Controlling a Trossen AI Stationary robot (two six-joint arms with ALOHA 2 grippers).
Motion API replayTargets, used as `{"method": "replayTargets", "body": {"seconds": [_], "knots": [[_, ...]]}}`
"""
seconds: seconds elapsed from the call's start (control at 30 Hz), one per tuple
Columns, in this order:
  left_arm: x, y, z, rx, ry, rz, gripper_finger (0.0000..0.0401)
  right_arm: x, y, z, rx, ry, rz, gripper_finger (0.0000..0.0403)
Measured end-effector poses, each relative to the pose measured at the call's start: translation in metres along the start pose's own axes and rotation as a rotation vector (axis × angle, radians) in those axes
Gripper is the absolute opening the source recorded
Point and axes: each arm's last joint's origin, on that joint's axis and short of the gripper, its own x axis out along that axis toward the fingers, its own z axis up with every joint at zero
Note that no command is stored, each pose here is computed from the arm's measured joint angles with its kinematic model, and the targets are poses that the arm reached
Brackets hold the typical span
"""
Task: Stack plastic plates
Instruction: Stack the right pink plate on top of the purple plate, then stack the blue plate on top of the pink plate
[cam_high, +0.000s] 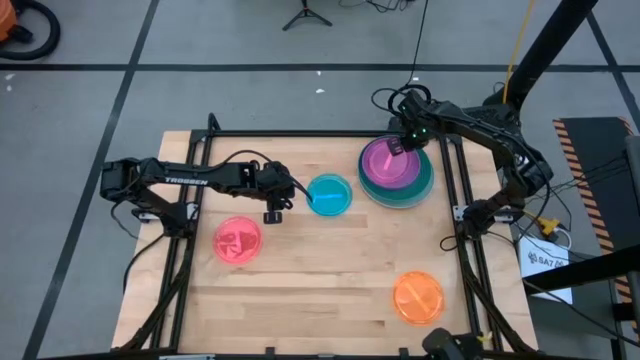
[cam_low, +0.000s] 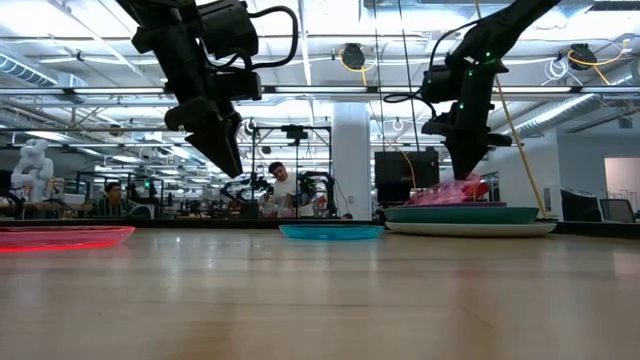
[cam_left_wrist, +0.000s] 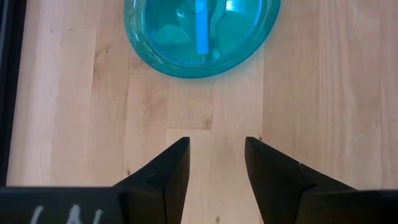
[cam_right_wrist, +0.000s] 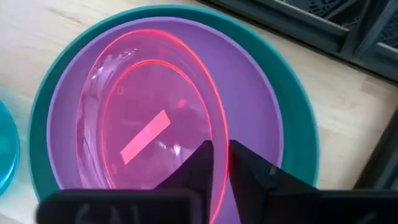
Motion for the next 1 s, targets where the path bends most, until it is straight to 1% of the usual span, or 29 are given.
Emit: {"method": "replayTargets", "body": {"seconds": [0.17,0.23,0.33,0.43,0.53,0.6,0.77,0.9,1.0], "knots": [[0.0,0.0,0.0,-0.008,-0.001,0.0,0.0161,0.0,-0.002,0.0,-0.001,-0.008,-0.065,0.0093],[0.0,0.0,0.0,-0.013,-0.002,0.0,0.0161,0.0,-0.002,0.0,-0.001,-0.009,-0.068,0.0107],[0.0,0.0,0.0,-0.028,-0.004,0.001,0.0161,-0.003,0.0,-0.002,-0.007,-0.016,-0.061,0.0122],[0.0,0.0,0.002,-0.052,-0.016,0.003,0.0161,-0.011,0.01,-0.006,-0.044,-0.048,-0.039,0.0129],[0.0,0.001,0.006,-0.102,-0.064,0.011,0.0161,-0.021,0.025,-0.014,-0.112,-0.131,0.01,0.0129],[-0.001,0.002,0.01,-0.132,-0.111,0.005,0.0161,-0.027,0.035,-0.023,-0.161,-0.207,0.052,0.0129],[-0.003,0.004,0.023,-0.148,-0.252,-0.002,0.0161,-0.034,0.051,-0.06,-0.28,-0.336,0.154,0.013],[-0.005,0.006,0.033,-0.091,-0.363,-0.01,0.0161,-0.039,0.055,-0.088,-0.363,-0.42,0.227,0.013],[-0.001,0.006,0.042,-0.044,-0.445,-0.016,0.0161,-0.045,0.054,-0.104,-0.411,-0.473,0.271,0.013]]}}
